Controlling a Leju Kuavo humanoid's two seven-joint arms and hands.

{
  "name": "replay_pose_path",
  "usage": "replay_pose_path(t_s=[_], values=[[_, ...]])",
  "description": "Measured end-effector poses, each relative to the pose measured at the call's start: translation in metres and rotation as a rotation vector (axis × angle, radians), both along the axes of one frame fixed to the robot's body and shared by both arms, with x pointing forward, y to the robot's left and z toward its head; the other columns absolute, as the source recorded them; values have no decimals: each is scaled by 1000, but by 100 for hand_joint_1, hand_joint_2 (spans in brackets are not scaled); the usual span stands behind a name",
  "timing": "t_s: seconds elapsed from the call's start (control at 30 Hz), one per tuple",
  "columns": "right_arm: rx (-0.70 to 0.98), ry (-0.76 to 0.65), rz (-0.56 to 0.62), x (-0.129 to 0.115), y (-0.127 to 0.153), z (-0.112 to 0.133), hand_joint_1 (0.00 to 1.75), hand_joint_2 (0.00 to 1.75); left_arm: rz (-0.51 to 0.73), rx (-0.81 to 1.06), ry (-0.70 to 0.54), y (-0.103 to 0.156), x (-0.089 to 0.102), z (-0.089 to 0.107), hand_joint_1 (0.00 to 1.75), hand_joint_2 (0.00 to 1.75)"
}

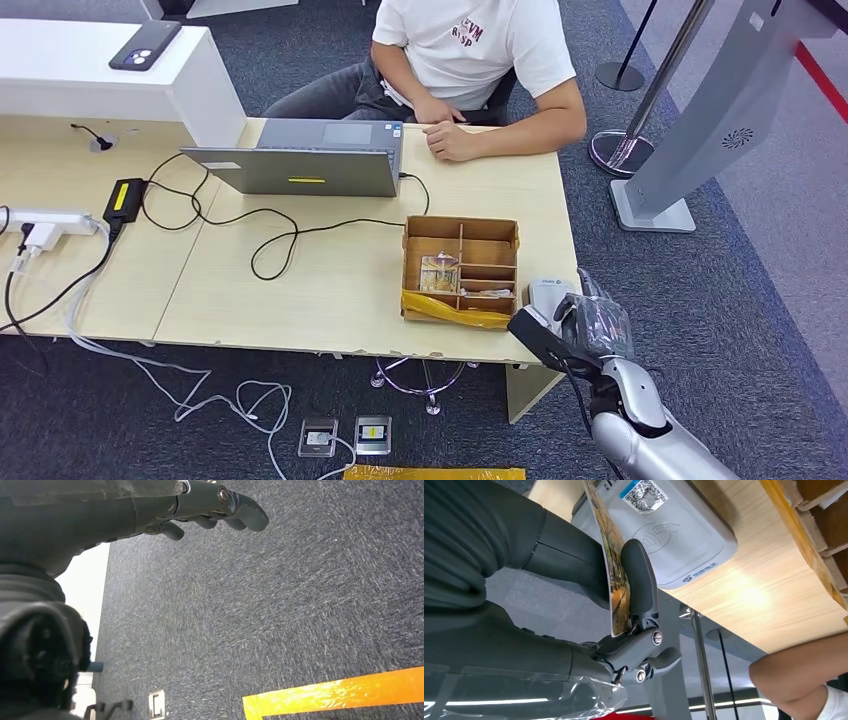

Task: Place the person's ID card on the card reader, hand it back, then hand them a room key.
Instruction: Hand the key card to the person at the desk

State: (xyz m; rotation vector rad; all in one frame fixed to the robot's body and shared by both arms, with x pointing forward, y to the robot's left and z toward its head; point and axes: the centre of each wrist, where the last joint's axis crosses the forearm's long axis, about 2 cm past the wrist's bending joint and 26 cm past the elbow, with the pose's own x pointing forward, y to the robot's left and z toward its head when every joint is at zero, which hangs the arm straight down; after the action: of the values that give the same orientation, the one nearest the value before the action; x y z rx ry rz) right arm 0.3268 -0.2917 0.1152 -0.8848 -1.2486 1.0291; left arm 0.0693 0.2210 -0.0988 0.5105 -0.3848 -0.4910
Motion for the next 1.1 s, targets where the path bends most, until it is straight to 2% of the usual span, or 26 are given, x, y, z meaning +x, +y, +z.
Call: replay_pose_path(t_s=[0.67, 1.0, 1.1], values=[[15, 9, 5, 1, 7, -6, 175, 175, 0, 0, 0, 0, 0, 0, 0, 0], [14, -69, -2, 6, 7, -3, 175, 175, 2, 4, -2, 0, 0, 0, 0, 0], [19, -134, -26, 8, 6, 2, 175, 175, 2, 5, -3, 0, 0, 0, 0, 0]])
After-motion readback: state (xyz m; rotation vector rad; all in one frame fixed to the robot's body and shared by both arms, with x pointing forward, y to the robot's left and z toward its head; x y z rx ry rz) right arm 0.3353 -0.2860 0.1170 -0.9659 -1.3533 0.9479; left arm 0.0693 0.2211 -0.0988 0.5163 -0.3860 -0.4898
